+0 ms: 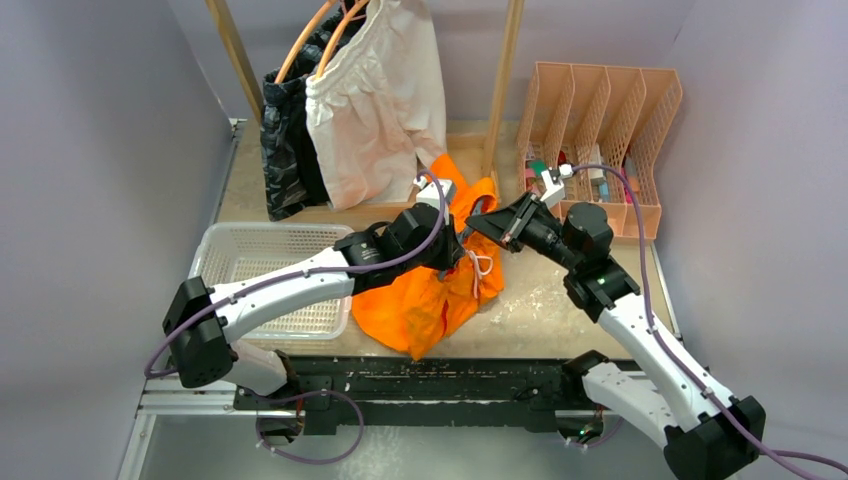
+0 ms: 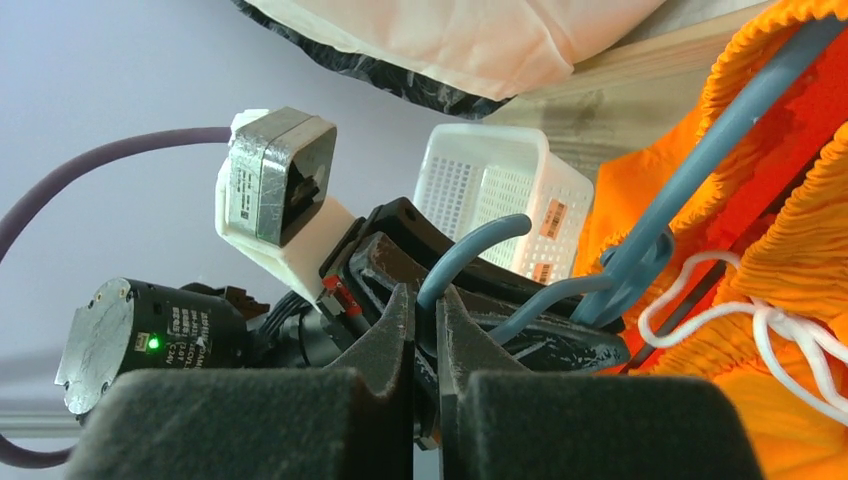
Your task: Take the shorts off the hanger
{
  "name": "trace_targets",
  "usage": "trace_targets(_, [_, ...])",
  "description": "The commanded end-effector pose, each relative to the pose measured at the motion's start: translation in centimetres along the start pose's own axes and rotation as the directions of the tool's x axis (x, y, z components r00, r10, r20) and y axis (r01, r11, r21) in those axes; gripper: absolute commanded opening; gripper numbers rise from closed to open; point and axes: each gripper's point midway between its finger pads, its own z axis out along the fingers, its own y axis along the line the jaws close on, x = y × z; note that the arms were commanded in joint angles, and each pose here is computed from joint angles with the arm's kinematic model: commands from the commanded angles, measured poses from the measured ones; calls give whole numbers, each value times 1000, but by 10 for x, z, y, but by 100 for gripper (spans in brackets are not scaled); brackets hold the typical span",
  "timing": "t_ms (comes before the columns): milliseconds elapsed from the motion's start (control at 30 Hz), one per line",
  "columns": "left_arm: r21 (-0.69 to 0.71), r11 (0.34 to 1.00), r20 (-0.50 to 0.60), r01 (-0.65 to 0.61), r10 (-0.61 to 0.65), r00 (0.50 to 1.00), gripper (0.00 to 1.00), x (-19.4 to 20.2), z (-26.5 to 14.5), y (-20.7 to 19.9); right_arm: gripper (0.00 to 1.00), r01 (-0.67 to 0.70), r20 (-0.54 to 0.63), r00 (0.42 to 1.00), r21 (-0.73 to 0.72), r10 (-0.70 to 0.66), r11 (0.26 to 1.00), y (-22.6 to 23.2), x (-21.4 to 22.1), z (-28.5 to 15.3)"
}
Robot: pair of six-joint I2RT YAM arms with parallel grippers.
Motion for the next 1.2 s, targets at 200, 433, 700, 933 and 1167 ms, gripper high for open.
trace_targets(200, [35,999,-30,13,-12,999,0,0,-26,4,70,224,158,961,47,-228,974,32,-38,-21])
trace_targets(433, [182,983,-83,-4,19,996,0,3,-79,-13,73,351,331,770,493,-545,796,-1,-103,-85])
trace_targets(700, [226,974,-153,4,32,988,0,8,-112,-20,62,731,24,646,272,-763,626,19,-68,-51])
trace_targets(933, [266,964,-135,-4,41,990,0,1,-121,-30,61,763,-195,640,52,-743,644,5,-26,-23])
trace_targets(1167, [262,965,-149,-2,43,988,0,8,-115,-32,55,763,-310,606,-34,-733,645,-18,-1,-20])
